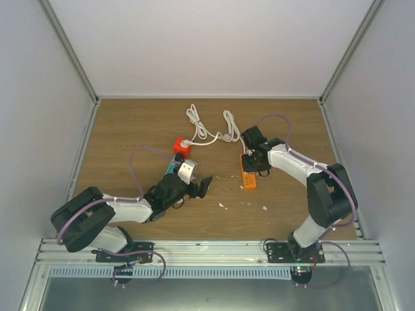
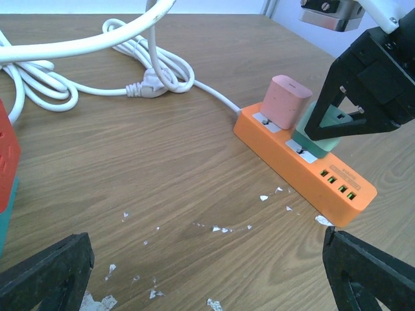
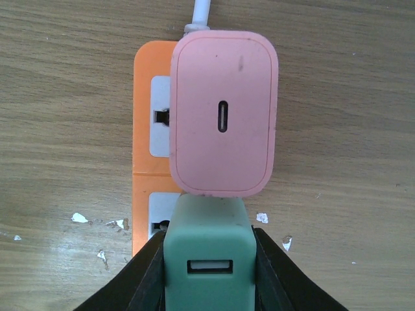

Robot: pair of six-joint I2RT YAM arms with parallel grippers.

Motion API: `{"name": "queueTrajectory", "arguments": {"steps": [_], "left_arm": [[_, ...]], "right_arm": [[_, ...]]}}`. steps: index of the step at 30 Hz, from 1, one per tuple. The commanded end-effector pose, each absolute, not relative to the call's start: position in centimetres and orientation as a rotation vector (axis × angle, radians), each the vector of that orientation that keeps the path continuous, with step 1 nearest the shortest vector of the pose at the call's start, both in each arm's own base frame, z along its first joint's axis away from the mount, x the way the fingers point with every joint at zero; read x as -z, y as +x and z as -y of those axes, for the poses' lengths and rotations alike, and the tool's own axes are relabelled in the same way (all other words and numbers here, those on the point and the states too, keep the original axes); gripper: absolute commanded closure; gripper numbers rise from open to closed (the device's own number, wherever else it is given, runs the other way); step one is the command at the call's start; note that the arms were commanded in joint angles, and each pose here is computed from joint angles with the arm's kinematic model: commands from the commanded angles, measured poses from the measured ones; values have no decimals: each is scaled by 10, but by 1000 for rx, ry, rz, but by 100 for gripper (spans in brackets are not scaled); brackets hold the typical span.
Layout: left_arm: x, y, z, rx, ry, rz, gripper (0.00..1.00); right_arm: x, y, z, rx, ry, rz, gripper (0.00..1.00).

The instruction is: Insert the plug

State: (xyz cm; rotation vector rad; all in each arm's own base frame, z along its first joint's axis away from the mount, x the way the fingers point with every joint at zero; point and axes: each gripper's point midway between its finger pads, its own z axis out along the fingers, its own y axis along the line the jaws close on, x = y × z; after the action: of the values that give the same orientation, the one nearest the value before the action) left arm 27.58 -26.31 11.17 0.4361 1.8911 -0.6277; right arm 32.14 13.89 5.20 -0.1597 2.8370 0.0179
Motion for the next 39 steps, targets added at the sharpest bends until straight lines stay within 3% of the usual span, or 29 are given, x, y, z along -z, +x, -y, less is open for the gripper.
{"name": "queueTrajectory", "arguments": {"steps": [1,6,20,27,31,39], "left_arm": [[-133,280,266,634,417,-1825,1],[-133,280,266,635,419,-1824,1],[-136,279,265,638,417,-1819,1],[-135,279,266,639,420,-1822,1],[-135,279,265,639,418,-1819,1],[-144,276,263,651,416,-1806,1]], "right_arm": [[34,251,-152,-116,-236,-3161,95],[20,260,-154,-110,-238,-3138,70],[-48,303,-160,-61,-232,-2994,48],[-79,319,-164,-59,-231,-2925,23],[-94,325,-164,-58,-226,-2890,2],[-80,310,-166,-135,-191,-2893,0]]}}
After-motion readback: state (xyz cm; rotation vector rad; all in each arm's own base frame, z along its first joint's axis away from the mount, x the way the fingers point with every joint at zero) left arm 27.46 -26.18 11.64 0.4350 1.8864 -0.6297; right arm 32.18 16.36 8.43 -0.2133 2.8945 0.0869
